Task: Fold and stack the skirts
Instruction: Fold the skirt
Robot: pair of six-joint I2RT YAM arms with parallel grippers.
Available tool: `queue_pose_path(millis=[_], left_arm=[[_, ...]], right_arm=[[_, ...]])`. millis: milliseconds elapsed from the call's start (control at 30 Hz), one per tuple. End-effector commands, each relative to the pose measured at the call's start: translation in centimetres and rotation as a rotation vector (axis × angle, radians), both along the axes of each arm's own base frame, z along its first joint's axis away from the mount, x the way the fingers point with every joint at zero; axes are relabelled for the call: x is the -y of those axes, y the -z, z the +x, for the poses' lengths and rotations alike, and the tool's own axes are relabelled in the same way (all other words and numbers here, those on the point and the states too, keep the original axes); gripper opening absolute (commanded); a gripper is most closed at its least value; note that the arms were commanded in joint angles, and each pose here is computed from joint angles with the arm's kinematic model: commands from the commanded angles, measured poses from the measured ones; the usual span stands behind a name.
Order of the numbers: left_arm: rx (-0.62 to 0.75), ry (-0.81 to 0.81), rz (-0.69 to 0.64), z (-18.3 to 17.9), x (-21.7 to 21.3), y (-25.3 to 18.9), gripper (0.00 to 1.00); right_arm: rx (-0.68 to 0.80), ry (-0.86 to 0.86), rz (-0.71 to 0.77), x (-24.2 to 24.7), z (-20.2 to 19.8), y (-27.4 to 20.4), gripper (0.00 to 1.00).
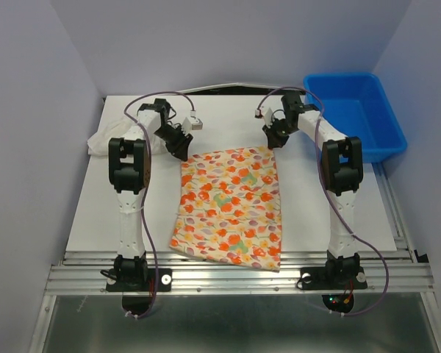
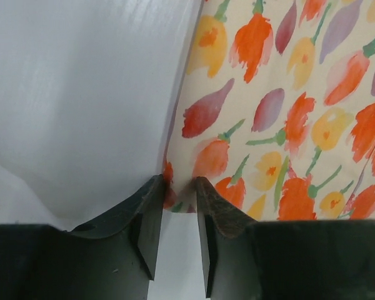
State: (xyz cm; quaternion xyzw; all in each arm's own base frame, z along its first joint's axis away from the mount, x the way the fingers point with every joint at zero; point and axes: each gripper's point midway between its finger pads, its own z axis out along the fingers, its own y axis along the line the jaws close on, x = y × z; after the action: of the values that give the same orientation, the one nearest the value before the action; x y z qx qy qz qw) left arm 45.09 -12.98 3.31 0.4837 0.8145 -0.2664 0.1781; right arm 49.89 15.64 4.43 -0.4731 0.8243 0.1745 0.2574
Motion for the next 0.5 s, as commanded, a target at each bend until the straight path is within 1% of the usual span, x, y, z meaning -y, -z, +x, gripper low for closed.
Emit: queue_pose_path(millis=[0,67,100,133,167,200,233,300,333,433,467], left_arm=[[-0.039,0.022,-0.001,-1.1,0.2,0.7,0.28],[-0.030,0.013,-0.004,-0.7,0.3,0.6,0.23],[-0.020,0.010,-0.006,-0.4,0.4,0.5,0.15],[-0.008,0.011,-0.009,-0.2,0.5,0.2,0.09],[0.008,-0.007,-0.013,0.4,0.6,0.0,0.01],[0.025,-0.014,-0.018,0.8,0.7,-0.5,0.00],[0.071,-0.021,-0.022,1.8,0.8,-1.3,0.00],[0.110,-0.053,-0.029,2.7,0.9,-2.5,0.00],[0.169,-0.068,-0.031,3.8,0.9,-3.6,0.00],[0.265,-0.123,-0.036,5.0,0.8,-6.6,0.00],[0.339,-0.136,-0.040,6.2,0.7,-7.7,0.00]], right_arm=[[0.085,-0.006,-0.003,-0.1,2.1,-1.8,0.01],[0.096,-0.003,-0.006,0.0,2.4,-1.9,0.01],[0.103,0.001,-0.014,0.1,2.6,-1.9,0.01],[0.119,0.010,-0.016,0.2,3.1,-2.1,0.01],[0.129,0.017,-0.025,0.3,3.4,-2.0,0.01],[0.145,0.024,-0.031,0.4,3.8,-2.2,0.01],[0.178,0.047,-0.036,0.5,4.8,-3.1,0.01],[0.215,0.071,-0.040,0.7,5.9,-3.9,0.01],[0.262,0.089,-0.036,0.7,7.0,-5.5,0.01],[0.362,0.115,-0.023,0.6,8.8,-9.0,0.01],[0.385,0.117,-0.019,0.6,9.1,-10.0,0.01]])
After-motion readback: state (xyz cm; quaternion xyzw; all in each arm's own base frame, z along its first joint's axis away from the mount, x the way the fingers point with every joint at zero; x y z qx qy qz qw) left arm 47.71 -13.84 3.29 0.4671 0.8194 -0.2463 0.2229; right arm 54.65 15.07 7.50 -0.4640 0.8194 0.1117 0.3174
